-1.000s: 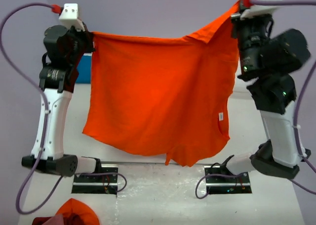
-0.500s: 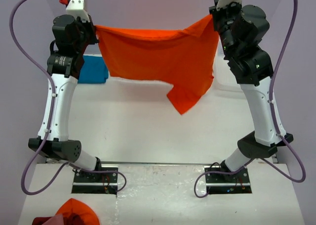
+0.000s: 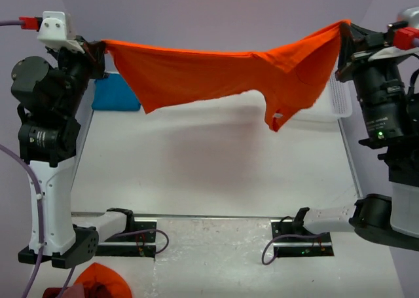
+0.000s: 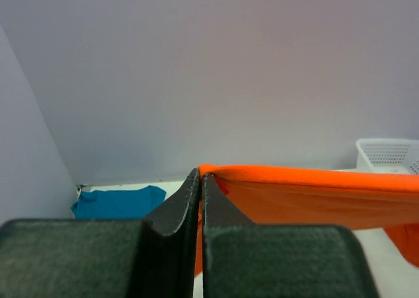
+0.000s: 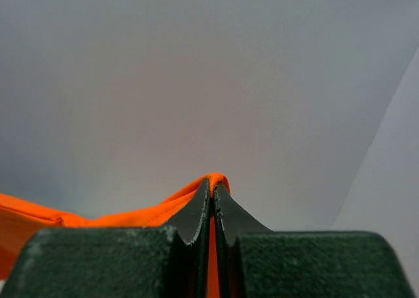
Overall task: Fold and stack the t-shirts
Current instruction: Flatten out the tshirt
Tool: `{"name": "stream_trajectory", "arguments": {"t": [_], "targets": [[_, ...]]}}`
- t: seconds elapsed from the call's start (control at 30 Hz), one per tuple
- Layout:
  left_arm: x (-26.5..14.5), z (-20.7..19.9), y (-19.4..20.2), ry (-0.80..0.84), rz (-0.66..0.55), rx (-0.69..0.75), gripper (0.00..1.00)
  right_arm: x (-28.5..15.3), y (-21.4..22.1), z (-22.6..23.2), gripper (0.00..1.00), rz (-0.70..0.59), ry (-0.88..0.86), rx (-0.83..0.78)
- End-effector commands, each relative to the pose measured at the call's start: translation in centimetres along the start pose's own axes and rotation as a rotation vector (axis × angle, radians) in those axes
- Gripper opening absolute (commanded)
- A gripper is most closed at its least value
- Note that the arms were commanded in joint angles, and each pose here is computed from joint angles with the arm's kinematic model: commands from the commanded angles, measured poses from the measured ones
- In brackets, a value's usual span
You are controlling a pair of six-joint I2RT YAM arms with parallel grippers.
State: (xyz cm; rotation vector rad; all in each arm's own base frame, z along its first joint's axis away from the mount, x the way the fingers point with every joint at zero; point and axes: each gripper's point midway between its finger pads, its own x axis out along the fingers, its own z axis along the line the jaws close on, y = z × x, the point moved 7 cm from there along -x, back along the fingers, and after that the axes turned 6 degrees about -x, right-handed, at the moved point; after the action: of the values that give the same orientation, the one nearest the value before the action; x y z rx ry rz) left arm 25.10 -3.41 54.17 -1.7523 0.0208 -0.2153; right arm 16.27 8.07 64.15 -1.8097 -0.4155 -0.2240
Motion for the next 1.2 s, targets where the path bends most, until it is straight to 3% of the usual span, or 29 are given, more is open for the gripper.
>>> {"name": "stream_trajectory", "arguments": {"t": [0.0,0.17,0.27,0.43,0.47,0.5,0.53,0.7,0.83,0.97,1.17], "targets": [[-2.5,-0.7,-1.1,0.041,0.0,-0.023,0.0,-0.6,-0.5,-0.7,0.0,0.048,0.1,-0.056],[-5.2,-1.6,-4.1,0.079,-0.067,-0.023,0.0,-0.9,-2.5,-0.1,0.0,0.014,0.112,-0.03],[-4.5,-1.7,-4.2,0.085,-0.056,-0.031,0.0,-0.2,-3.0,0.9,0.0,-0.007,0.099,-0.037],[2.0,-0.6,1.8,0.051,0.117,-0.072,0.0,3.2,-0.2,2.9,0.0,0.033,0.084,-0.11],[3.4,-0.2,3.6,0.03,0.155,-0.079,0.0,3.8,0.9,3.5,0.0,0.052,0.075,-0.057],[4.6,0.4,6.9,0.011,0.233,-0.096,0.0,5.0,4.0,4.1,0.0,0.132,0.07,-0.118],[5.6,0.6,7.9,0.014,0.22,-0.101,0.0,5.5,5.1,4.7,0.0,0.137,0.03,-0.107],[8.6,3.1,19.9,-0.091,0.427,-0.159,0.0,8.3,16.4,7.3,0.0,0.375,-0.005,-0.114],[10.4,4.8,27.3,-0.174,0.554,-0.182,0.0,9.5,24.1,8.4,0.0,0.524,-0.031,-0.09],[11.4,5.7,32.1,-0.204,0.622,-0.189,0.0,10.4,33.7,10.9,0.0,0.701,-0.084,-0.1],[13.5,6.5,35.3,-0.183,0.666,-0.126,0.0,12.0,40.4,12.4,0.0,0.803,-0.124,-0.095]]}}
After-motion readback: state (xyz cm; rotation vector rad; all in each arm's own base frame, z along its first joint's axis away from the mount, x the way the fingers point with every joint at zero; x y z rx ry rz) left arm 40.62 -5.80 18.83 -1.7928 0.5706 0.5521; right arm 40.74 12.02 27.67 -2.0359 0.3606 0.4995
